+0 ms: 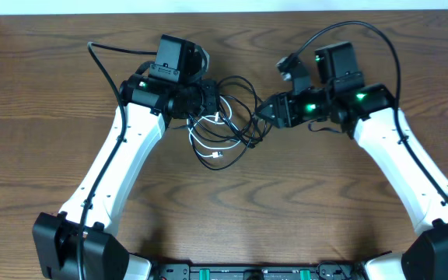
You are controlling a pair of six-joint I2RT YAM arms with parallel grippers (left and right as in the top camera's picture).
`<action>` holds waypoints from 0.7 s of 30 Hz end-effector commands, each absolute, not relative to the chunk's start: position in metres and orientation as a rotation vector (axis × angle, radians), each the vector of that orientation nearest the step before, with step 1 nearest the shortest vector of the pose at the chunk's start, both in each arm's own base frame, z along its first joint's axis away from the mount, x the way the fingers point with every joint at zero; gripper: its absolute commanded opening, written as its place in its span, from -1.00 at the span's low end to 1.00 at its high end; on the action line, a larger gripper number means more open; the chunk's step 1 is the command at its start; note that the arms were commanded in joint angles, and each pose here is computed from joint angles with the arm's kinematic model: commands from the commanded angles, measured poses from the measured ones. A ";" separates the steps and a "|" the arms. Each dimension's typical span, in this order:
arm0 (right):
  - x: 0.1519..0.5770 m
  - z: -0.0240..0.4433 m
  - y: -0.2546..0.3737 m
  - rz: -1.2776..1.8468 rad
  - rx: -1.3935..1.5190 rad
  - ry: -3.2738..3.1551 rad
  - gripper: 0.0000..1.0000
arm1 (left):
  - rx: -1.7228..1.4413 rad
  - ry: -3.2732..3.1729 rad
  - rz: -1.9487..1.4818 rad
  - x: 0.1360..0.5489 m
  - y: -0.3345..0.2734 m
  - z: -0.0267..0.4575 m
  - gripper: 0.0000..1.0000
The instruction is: Untangle cables
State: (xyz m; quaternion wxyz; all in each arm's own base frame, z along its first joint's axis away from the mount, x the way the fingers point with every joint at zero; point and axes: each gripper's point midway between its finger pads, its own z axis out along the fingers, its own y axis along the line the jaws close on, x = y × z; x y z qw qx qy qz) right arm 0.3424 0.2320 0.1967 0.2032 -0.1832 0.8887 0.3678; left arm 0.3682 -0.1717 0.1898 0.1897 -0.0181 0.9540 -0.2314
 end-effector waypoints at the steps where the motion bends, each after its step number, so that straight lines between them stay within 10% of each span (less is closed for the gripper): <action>1: 0.336 0.199 0.247 1.047 -0.573 2.458 0.01 | -0.125 2.664 -0.614 0.374 -0.164 0.194 -0.86; 21: 0.368 0.138 0.303 1.030 -0.572 2.464 -0.23 | -0.108 2.781 -0.952 0.335 -0.197 0.200 -0.86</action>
